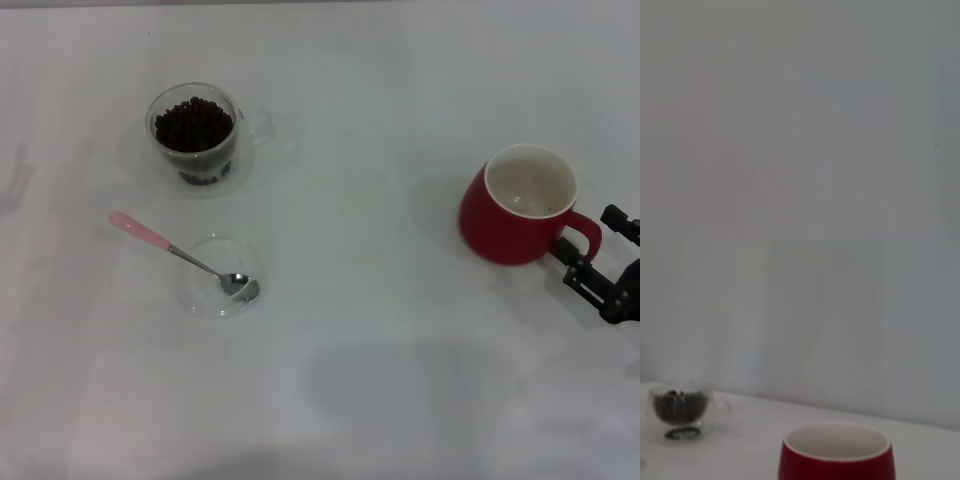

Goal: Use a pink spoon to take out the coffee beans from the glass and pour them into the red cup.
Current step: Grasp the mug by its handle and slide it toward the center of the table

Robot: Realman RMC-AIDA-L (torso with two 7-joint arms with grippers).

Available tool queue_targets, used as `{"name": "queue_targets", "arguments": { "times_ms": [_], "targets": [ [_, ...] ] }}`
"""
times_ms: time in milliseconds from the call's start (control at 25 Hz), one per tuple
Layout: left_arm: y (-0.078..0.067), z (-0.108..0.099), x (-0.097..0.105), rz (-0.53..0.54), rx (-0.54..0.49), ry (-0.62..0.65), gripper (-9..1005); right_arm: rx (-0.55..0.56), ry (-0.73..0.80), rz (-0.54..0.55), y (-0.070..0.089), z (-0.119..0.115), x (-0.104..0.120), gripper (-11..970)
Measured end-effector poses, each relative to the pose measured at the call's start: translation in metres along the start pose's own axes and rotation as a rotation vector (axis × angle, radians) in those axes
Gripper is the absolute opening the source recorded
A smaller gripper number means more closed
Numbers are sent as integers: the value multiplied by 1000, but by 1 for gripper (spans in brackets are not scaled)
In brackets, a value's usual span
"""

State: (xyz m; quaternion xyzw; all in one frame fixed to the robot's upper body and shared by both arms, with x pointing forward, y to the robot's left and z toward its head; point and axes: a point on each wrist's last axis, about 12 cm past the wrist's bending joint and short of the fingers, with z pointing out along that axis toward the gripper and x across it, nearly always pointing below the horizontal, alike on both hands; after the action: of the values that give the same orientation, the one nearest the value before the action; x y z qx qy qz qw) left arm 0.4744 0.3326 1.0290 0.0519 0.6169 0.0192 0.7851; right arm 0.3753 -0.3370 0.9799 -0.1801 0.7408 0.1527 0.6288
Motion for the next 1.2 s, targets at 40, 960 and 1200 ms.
{"name": "queue_targets", "arguments": {
  "times_ms": [40,960,1200],
  "targets": [
    [0,0,0,0,0,0,890,3,12,-4,-1,2,1,735],
    [-2,5,0,-10,-6,-5,890,-82,77,-75,1,19,4,480],
    [-3,5,0,-11,-4,-3,890,-126,47,-69,7,18,1,331]
  ]
}}
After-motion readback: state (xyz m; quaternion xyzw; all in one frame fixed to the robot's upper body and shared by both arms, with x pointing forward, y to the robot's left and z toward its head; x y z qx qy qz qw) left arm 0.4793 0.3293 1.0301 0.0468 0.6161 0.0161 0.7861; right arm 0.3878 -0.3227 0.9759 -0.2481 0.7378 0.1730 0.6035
